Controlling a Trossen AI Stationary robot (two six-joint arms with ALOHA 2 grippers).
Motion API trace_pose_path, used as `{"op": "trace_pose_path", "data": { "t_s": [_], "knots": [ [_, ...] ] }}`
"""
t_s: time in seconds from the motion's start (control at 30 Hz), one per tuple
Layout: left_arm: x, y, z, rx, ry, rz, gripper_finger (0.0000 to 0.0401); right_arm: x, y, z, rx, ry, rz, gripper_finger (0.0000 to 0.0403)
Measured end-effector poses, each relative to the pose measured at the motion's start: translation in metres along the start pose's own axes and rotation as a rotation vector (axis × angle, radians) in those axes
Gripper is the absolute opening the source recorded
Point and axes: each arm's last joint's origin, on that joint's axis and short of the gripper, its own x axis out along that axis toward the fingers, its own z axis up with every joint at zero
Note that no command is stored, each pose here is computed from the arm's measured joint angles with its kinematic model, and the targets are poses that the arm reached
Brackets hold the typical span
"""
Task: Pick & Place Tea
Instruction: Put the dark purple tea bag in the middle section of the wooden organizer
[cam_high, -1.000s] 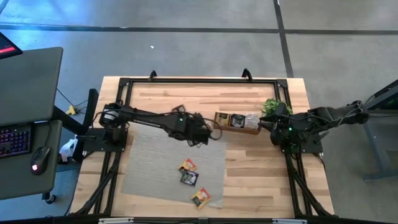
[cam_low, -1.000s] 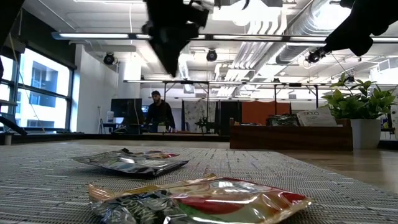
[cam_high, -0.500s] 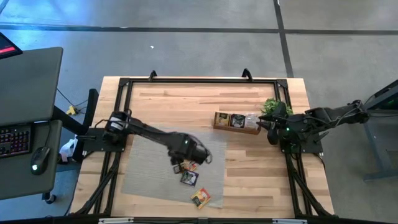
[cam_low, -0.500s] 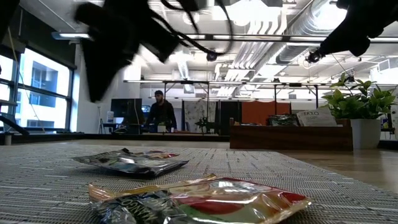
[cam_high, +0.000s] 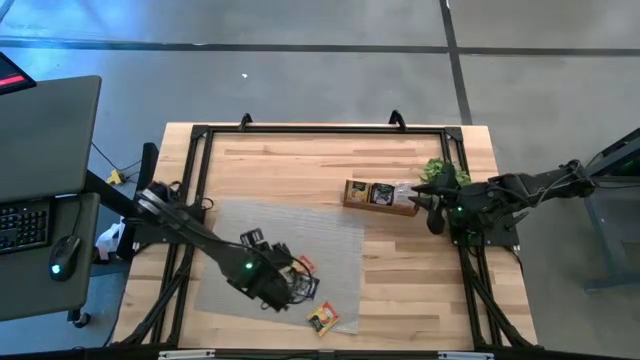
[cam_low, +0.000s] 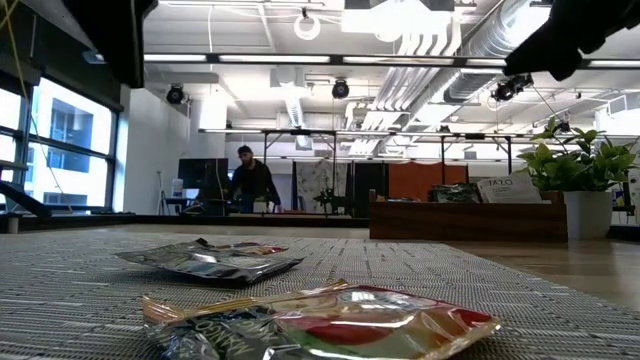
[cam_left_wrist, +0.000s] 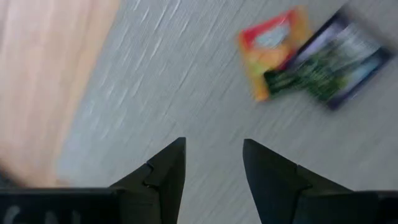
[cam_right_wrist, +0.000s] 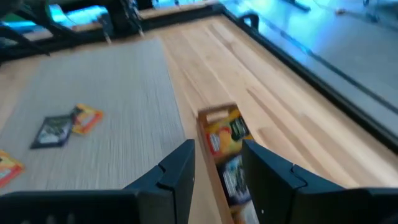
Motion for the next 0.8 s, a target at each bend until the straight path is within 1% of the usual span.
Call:
{"op": "trace_pose_path", "data": {
  "t_s": [0.07,0.13,0.2,0.23,0.33,0.43,0.47,0.6,0.7,0.77,0.8],
  "knots": [
    [0.006,-0.005,-0.002,-0.035,-0.035,-0.037,0.0158,0.0,0.001,0.003,-0.022,-0.027,0.011,0.0128],
    [0.019,-0.005,-0.009,-0.051,0.009,-0.038,0.0158,0.0,0.003,0.006,-0.045,-0.055,0.029,0.0128],
    [0.024,-0.006,-0.01,-0.072,0.054,-0.1,0.0158,0.001,0.005,0.009,-0.075,-0.074,0.058,0.0128],
    [0.027,-0.005,-0.011,-0.075,0.082,-0.112,0.0158,0.001,0.006,0.01,-0.092,-0.084,0.075,0.0128],
    [0.033,-0.001,-0.024,-0.038,0.232,-0.08,0.0158,0.0,0.009,0.014,-0.14,-0.111,0.126,0.0128],
    [0.026,0.002,-0.034,-0.004,0.334,-0.064,0.0158,0.0,0.011,0.016,-0.178,-0.131,0.151,0.0128],
    [0.022,0.004,-0.038,0.003,0.345,-0.048,0.0158,0.001,0.011,0.016,-0.187,-0.133,0.155,0.0128],
    [0.009,0.007,-0.046,-0.026,0.27,-0.03,0.0158,0.002,0.012,0.016,-0.203,-0.13,0.156,0.0128],
    [0.0,0.003,-0.057,-0.007,0.184,-0.032,0.0158,0.003,0.013,0.016,-0.207,-0.122,0.155,0.0128],
    [-0.008,0.001,-0.063,-0.056,0.085,-0.035,0.0158,0.005,0.014,0.015,-0.211,-0.115,0.159,0.0128],
    [-0.012,-0.002,-0.067,-0.095,0.009,-0.052,0.0158,0.006,0.014,0.015,-0.214,-0.109,0.162,0.0128]
  ]
}}
